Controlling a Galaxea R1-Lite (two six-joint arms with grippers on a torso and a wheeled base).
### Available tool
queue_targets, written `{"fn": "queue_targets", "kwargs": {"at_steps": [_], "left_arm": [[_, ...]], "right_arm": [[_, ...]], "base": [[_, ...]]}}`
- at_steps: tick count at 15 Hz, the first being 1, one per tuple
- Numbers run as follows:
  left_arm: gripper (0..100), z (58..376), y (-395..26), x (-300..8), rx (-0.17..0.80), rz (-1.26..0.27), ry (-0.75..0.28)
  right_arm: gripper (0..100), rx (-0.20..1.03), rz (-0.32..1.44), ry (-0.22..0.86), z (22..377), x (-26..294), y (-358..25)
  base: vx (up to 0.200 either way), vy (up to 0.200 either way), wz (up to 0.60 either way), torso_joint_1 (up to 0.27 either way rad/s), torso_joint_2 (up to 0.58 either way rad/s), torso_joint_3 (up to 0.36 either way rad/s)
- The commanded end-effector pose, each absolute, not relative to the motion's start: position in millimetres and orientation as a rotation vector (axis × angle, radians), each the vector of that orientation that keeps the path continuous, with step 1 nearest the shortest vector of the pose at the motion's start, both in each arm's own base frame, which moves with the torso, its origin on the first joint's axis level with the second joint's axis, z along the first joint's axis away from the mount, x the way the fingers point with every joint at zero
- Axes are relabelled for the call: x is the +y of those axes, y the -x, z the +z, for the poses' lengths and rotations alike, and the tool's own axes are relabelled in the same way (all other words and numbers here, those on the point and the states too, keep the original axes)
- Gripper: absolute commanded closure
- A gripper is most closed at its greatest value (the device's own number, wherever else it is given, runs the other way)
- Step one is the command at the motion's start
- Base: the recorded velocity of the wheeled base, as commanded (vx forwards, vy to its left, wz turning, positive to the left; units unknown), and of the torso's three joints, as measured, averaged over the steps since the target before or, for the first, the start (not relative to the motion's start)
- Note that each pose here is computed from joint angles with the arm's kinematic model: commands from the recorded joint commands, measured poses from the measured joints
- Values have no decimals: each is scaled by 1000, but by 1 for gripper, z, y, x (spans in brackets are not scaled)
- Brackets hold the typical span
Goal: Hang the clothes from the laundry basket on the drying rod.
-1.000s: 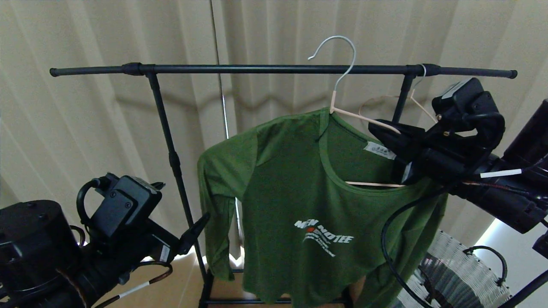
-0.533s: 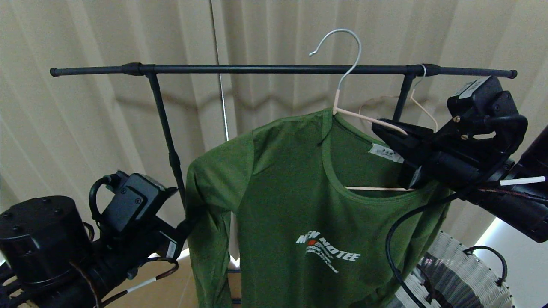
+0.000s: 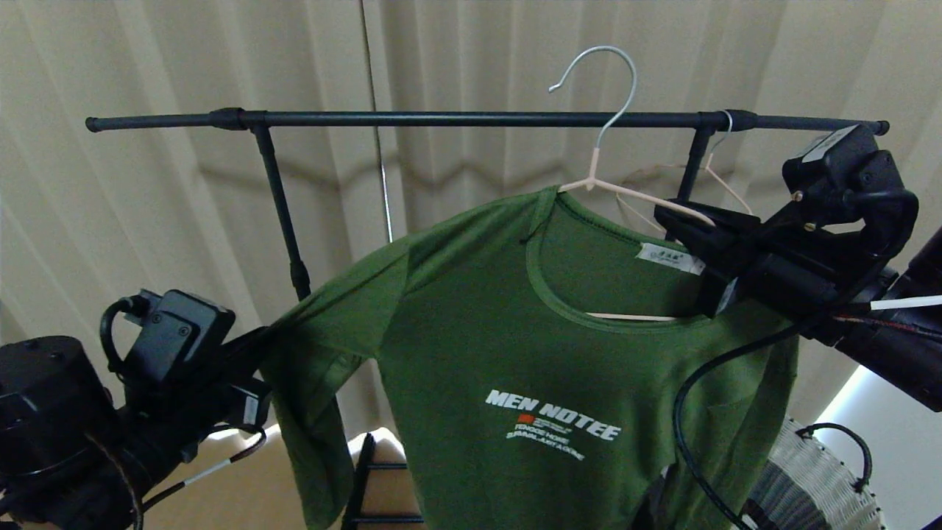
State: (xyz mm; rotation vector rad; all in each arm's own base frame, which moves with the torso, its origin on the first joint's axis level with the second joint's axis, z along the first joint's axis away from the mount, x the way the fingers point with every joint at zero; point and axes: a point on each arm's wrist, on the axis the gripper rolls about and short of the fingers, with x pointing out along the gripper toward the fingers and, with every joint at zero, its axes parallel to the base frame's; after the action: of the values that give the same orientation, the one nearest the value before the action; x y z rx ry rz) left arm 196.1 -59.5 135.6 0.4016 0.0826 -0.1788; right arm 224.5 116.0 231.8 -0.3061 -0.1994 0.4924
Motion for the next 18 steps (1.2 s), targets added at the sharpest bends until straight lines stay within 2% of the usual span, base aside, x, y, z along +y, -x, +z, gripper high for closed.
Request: {"fn": "queue_targets", "kwargs": {"at_steps": [1, 5, 6, 10, 14, 16, 18], "left_arm": [[100, 130, -192, -52, 105, -152, -405], [100, 131, -186, -59, 84, -204, -400], [0, 135, -182, -63, 60, -257, -383], [0, 145, -173, -66, -5, -302, -372], [0, 169, -151, -61, -152, -419, -346], [0, 170, -150, -59, -140, -412, -348], [0, 158, -147, -47, -64, -357, -350]], "right_arm": [[100, -201, 490, 306, 232, 116, -225], [100, -203, 490, 306, 233, 116, -225], [100, -204, 489, 305, 233, 116, -225], [100, -190, 467, 310, 232, 113, -228], [100, -84, 314, 330, 227, 103, -235], [100, -36, 211, 339, 226, 100, -238], [100, 8, 123, 351, 225, 98, -239]], "base": [[0, 0, 0, 0, 0, 0], [0, 0, 0, 0, 0, 0], [0, 0, 0, 0, 0, 0], [0, 0, 0, 0, 0, 0], [0, 0, 0, 0, 0, 0], [0, 0, 0, 0, 0, 0], [0, 0, 0, 0, 0, 0]]}}
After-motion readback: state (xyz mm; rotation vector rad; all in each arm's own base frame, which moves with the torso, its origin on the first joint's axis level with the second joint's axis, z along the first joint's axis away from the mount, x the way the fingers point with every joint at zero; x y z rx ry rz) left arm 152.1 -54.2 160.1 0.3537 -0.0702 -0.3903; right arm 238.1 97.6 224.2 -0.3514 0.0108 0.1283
